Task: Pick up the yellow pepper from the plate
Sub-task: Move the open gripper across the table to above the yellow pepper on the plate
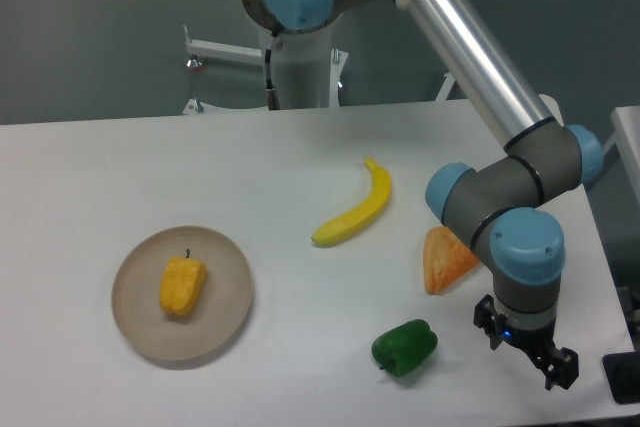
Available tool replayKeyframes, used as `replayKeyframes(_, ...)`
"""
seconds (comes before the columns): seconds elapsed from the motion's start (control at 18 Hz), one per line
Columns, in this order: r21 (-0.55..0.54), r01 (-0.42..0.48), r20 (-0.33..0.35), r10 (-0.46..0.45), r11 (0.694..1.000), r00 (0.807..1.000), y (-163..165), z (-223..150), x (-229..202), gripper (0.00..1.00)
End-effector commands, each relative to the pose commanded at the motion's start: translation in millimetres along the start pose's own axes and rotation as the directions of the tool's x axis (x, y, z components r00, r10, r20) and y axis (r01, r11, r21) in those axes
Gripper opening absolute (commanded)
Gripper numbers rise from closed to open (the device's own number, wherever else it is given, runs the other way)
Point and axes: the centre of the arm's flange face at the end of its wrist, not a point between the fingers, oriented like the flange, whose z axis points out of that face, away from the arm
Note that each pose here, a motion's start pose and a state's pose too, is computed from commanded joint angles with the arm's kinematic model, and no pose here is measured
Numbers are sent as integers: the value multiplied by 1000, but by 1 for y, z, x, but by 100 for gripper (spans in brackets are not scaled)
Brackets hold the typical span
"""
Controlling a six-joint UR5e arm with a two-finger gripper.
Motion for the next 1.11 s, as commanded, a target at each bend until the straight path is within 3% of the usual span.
replayKeyframes(0.22, 0, 6, 7, -6, 1000, 1000, -7, -8, 2, 100)
replayKeyframes(0.33, 0, 75, 8, -75, 997, 997, -11, -12, 5, 100)
replayKeyframes(0.44, 8, 99, 14, -99, 995, 995, -18, -29, 7, 100)
replayKeyframes(0.67, -22, 134, -56, -135, 991, 989, -7, -80, 29, 100)
replayKeyframes(0.89, -53, 242, -101, -246, 969, 964, 2, -112, 52, 100)
replayKeyframes(1.11, -53, 383, -121, -387, 922, 914, -7, -148, 86, 100)
